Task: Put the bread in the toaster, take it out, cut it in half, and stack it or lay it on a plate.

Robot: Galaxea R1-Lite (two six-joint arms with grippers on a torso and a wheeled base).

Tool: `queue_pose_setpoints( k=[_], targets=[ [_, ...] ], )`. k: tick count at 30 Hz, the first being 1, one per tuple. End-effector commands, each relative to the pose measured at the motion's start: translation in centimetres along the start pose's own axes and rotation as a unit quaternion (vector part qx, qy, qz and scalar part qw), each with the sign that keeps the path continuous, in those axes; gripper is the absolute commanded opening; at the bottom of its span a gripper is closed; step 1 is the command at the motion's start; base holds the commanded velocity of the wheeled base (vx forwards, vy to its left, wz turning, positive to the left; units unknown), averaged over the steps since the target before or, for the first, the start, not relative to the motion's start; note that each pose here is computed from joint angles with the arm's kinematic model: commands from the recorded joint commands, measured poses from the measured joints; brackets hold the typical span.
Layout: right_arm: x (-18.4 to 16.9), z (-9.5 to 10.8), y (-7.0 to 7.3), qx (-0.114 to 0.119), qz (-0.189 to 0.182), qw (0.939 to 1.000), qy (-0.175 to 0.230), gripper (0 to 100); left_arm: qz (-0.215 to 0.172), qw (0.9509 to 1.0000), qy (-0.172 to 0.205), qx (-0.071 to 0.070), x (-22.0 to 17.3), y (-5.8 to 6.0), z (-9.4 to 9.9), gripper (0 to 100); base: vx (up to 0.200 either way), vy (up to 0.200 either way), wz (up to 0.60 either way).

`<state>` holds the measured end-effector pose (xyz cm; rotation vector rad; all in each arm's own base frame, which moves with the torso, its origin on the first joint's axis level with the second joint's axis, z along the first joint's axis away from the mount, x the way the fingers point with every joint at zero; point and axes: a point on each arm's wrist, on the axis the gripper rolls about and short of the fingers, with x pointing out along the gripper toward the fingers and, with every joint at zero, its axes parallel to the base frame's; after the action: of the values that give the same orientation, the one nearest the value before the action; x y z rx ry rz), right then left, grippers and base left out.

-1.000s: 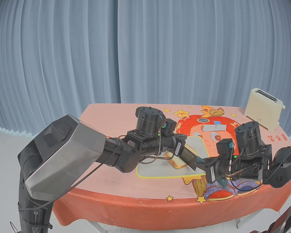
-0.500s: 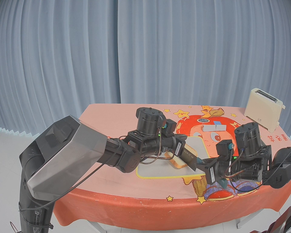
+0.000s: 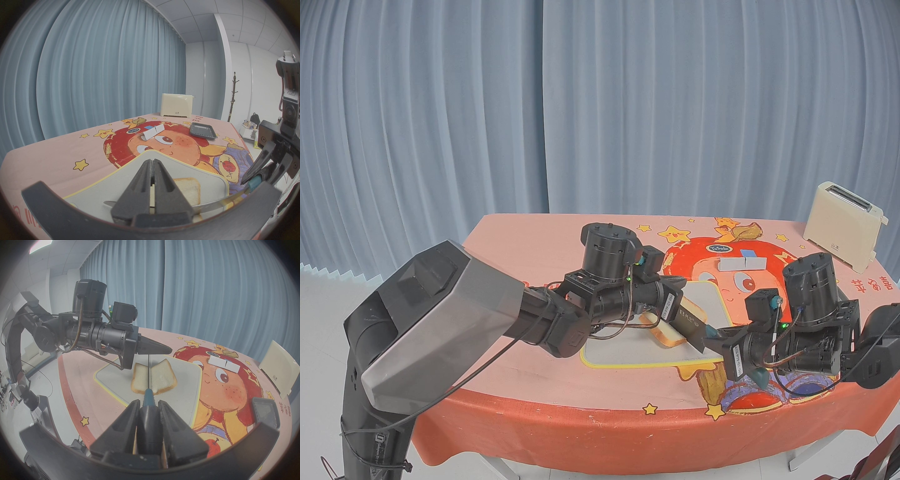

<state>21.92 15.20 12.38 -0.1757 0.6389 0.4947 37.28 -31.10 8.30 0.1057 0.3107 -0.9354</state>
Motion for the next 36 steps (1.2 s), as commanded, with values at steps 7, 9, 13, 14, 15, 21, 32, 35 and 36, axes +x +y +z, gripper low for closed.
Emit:
queue_pose_setpoints(
  k=[7,9,13,14,15,21,32,35,36],
  targets=[
    [0.0,0.0,0.0,0.000,0.000,1.0000,0.001,0,0.005,0.9999,0.011,-0.004,0.7,0.1,-1.2,0,0.000,0.000,0.00],
    [0.0,0.0,0.0,0.000,0.000,1.0000,0.001,0,0.005,0.9999,0.011,-0.004,0.7,0.1,-1.2,0,0.000,0.000,0.00],
    [0.0,0.0,0.0,0.000,0.000,1.0000,0.001,0,0.005,0.9999,0.013,-0.004,0.6,0.1,-1.3,0,0.000,0.000,0.00],
    [0.0,-0.1,0.0,0.000,0.000,1.0000,0.002,0,0.005,0.9999,0.014,-0.004,0.6,0.1,-1.4,0,0.000,0.000,0.00],
    [0.0,-0.1,0.0,0.000,0.000,1.0000,0.002,0,0.005,0.9999,0.014,-0.004,0.6,0.1,-1.3,0,0.000,0.000,0.00],
    [0.0,-0.1,0.0,0.000,0.000,1.0000,0.002,0,0.005,0.9999,0.013,-0.004,0.5,0.1,-1.3,0,0.000,0.000,0.00],
    [0.0,0.0,0.0,0.000,0.000,1.0000,-0.001,0,0.005,0.9999,0.008,-0.003,0.5,0.0,-0.9,0,0.000,0.000,0.00],
    [-0.2,0.1,-0.1,0.002,-0.001,1.0000,-0.005,0,0.007,1.0000,-0.003,0.000,0.0,0.1,0.2,0,0.000,0.000,0.00],
    [-0.2,0.2,-0.1,0.002,-0.001,1.0000,-0.005,0,0.007,0.9999,-0.008,0.001,-0.3,0.0,0.7,0,0.000,0.000,0.00]
  ],
)
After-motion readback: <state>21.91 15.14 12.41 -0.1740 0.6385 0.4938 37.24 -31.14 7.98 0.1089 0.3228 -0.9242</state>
